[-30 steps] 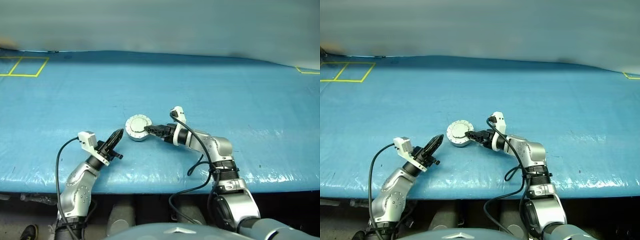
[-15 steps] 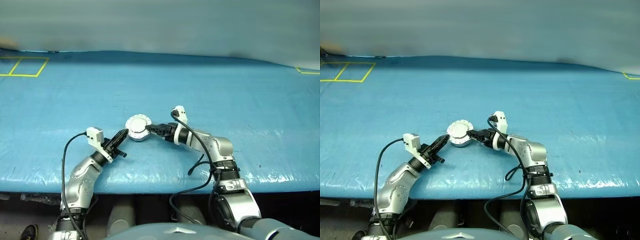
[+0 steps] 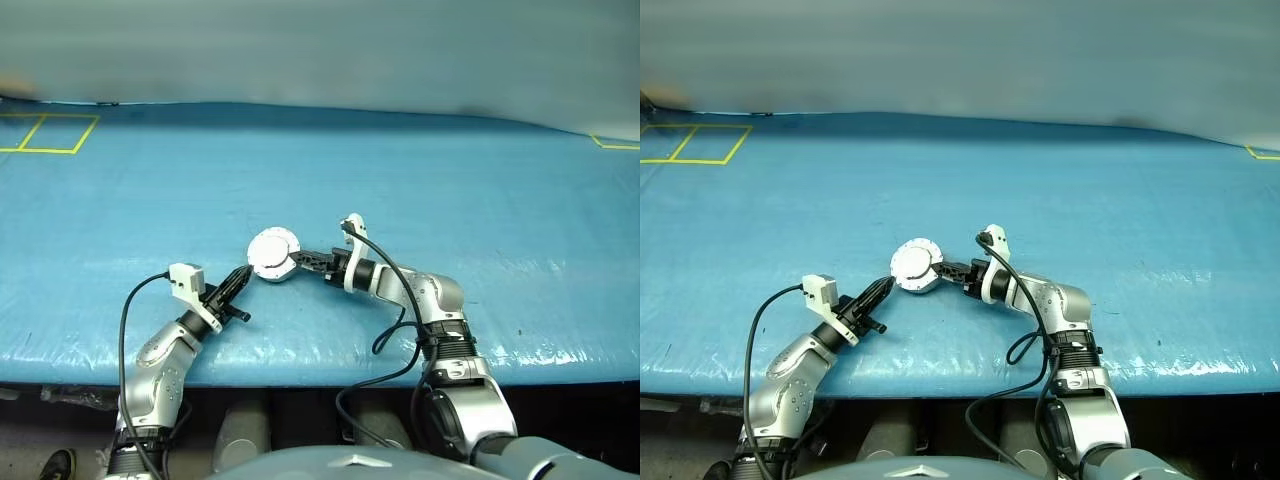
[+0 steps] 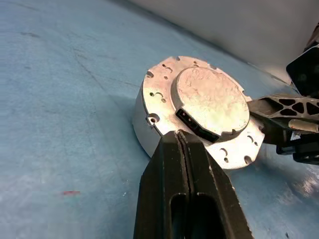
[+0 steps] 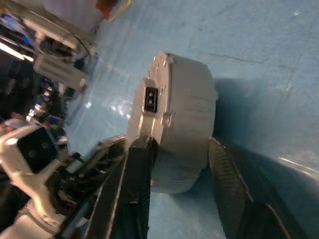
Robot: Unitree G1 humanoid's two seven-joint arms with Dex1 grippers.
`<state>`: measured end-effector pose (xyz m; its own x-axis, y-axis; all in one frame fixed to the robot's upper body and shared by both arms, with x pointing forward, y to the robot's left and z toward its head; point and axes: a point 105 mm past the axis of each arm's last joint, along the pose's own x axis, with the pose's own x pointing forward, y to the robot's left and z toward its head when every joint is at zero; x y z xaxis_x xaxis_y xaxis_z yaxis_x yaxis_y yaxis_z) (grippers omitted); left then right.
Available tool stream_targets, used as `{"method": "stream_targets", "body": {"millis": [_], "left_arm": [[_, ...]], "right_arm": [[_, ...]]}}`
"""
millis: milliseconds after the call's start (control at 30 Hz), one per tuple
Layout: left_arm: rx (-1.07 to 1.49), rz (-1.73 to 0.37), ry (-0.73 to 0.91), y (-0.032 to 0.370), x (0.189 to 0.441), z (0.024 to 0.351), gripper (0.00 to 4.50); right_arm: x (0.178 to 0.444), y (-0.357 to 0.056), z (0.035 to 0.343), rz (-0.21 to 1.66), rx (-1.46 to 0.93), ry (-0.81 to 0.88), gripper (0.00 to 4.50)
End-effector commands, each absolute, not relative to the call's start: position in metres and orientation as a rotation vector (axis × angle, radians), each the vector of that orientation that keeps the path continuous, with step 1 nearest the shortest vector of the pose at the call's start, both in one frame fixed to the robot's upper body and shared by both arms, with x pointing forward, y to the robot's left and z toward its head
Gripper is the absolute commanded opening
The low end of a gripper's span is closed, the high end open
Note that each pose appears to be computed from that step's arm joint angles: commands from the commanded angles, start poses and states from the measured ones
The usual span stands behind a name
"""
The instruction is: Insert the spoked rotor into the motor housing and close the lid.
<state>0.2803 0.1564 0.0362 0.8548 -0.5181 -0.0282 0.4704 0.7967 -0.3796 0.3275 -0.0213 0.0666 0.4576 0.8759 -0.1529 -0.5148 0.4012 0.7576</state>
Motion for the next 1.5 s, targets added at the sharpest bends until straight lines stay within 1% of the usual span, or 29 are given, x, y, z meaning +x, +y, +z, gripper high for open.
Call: {"method": "stream_targets", "body": {"millis": [33,433,767,933,1133,1367,1500], "left_arm": [[-0.349,-0.549,0.149,0.152,0.279,0.034,0.00],[-0.346,-0.547,0.147,0.153,0.278,0.033,0.00],[-0.347,-0.538,0.142,0.154,0.277,0.033,0.00],[-0.386,-0.505,0.120,0.154,0.277,0.034,0.00],[-0.478,-0.447,0.086,0.151,0.275,0.035,0.00],[-0.607,-0.422,0.027,0.152,0.279,0.045,0.00],[-0.610,-0.360,0.032,0.166,0.279,0.042,0.00]], "right_arm": [[0.325,-0.018,0.068,0.956,0.721,0.613,1.18],[0.320,-0.013,0.060,0.965,0.629,0.636,1.18],[0.317,-0.008,0.054,0.954,0.644,0.661,1.18],[0.314,-0.008,0.050,0.898,0.783,0.665,1.18],[0.314,-0.014,0.054,0.814,1.001,0.602,1.18],[0.320,-0.021,0.065,0.779,1.095,0.546,1.18],[0.329,-0.027,0.076,0.760,1.142,0.498,1.18]]}}
